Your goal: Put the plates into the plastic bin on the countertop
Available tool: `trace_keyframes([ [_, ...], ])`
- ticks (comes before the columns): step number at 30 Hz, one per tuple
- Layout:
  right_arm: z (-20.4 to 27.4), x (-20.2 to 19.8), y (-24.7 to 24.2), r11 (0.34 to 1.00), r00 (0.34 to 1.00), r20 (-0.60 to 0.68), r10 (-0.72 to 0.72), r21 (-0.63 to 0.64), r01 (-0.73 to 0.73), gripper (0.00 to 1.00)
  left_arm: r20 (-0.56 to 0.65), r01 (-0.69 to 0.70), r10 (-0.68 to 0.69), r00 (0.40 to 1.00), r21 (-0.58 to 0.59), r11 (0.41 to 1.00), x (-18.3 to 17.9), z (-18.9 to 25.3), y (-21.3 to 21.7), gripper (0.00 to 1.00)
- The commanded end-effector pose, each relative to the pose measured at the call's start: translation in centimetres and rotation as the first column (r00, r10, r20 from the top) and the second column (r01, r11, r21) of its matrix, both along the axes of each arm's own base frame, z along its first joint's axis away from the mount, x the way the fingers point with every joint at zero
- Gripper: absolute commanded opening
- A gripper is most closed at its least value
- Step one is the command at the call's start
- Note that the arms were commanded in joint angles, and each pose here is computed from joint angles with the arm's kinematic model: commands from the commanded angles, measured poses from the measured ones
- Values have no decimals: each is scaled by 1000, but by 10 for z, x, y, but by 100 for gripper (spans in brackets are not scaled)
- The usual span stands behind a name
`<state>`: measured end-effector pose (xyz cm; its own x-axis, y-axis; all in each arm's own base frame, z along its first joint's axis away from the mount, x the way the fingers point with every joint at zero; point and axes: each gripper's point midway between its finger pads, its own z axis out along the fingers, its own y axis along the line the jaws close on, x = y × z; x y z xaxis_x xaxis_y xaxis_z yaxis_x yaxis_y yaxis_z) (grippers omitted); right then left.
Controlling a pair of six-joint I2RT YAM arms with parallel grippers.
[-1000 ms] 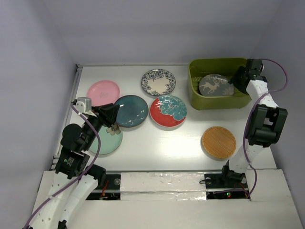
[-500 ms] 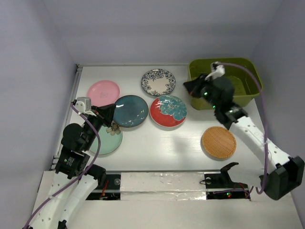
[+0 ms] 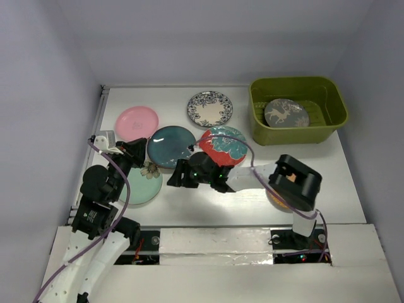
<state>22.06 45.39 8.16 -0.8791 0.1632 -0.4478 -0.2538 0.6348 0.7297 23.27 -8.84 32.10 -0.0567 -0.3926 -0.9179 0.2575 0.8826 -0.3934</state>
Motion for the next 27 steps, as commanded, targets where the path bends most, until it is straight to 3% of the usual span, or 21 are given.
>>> trace_keyframes([
  [1, 23, 7, 52, 984, 1000, -11, 3, 179, -1, 64, 60, 6, -4, 998, -30, 1000, -5, 21, 1, 8],
  [11, -17, 28, 97, 977, 996, -87, -14, 209, 32, 49, 60, -6, 8, 998, -31, 999, -5, 21, 3, 13],
  [12, -27, 28, 97, 979, 994, -104, -21, 199, 42, 45, 59, -8, 9, 998, -33, 999, -6, 21, 3, 13],
  [13, -30, 28, 98, 979, 993, -112, -24, 198, 46, 28, 58, -8, 10, 998, -31, 999, -5, 21, 3, 13],
  [16, -27, 21, 94, 979, 993, -114, -21, 200, 44, 6, 58, -11, 13, 998, -30, 999, -5, 21, 4, 13],
  [17, -23, 15, 92, 978, 994, -110, -17, 204, 39, 3, 57, -12, 14, 998, -31, 999, -5, 21, 4, 13],
  [21, 22, -6, 71, 979, 1000, 1, 18, 201, -17, 0, 72, -61, 63, 995, -26, 998, -6, 26, 14, 16],
  [23, 66, -9, 51, 976, 998, 67, 4, 219, -18, 0, 95, -116, 119, 988, -33, 993, -9, 33, 26, 18],
  [24, 66, -3, 33, 985, 993, 109, -48, 168, 29, 0, 99, -167, 170, 980, -45, 985, -9, 34, 36, 21],
  [27, 145, 16, -10, 977, 952, 271, -144, 193, 93, 0, 118, -211, 219, 969, -82, 974, -16, 39, 48, 27],
])
